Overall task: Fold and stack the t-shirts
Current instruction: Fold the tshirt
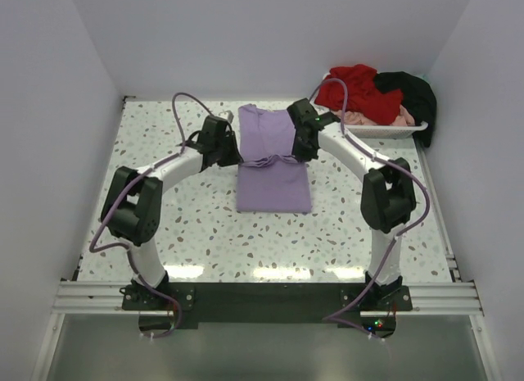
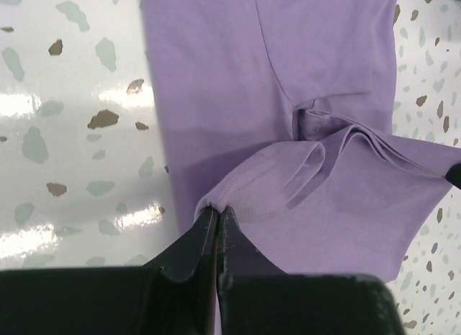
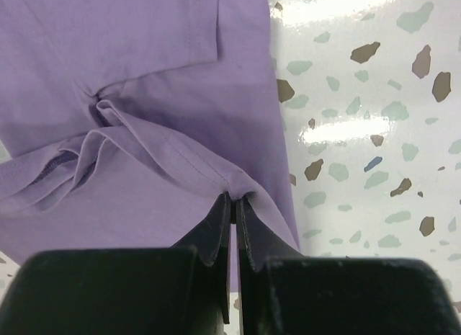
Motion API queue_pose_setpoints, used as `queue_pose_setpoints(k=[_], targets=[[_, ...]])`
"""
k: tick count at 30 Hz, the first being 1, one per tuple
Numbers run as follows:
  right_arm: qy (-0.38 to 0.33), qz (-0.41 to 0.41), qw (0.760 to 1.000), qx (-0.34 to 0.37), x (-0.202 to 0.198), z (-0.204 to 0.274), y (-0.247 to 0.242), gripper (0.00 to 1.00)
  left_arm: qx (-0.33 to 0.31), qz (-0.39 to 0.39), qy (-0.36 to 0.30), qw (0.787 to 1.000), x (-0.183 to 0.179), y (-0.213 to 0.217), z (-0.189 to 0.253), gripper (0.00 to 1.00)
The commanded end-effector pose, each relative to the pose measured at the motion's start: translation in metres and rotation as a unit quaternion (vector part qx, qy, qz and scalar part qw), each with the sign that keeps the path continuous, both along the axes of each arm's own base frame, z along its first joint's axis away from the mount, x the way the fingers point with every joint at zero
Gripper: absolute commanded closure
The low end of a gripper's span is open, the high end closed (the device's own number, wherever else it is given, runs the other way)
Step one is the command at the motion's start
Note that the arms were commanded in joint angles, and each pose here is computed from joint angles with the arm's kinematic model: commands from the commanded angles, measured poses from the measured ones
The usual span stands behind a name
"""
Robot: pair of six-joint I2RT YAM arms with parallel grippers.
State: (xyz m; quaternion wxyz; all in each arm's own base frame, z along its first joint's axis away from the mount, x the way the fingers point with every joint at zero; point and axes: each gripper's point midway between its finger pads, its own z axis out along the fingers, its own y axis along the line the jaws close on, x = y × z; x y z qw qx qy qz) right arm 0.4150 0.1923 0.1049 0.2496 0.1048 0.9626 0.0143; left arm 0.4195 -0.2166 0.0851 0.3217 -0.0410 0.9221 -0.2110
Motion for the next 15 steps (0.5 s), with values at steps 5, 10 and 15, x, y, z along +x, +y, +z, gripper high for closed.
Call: queue_pose_setpoints(k=[5, 10, 15], targets=[[-0.004, -0.003, 1.0, 0.002, 0.02, 0.004, -0.006, 1.0, -0.035, -0.027, -0.029, 0.999, 0.039, -0.003, 0.004, 1.0], [0.01, 0.0, 1.0, -0.001, 0.024, -0.007, -0.004, 1.0, -0.031, -0.019, -0.019, 0.999, 0.046, 0.006, -0.007, 0.88], [0.0, 0.009, 1.0, 0.011, 0.032, 0.003, 0.002, 0.39, -0.022, -0.001, -0.032, 0.999, 0.049, 0.02, 0.005, 0.28]])
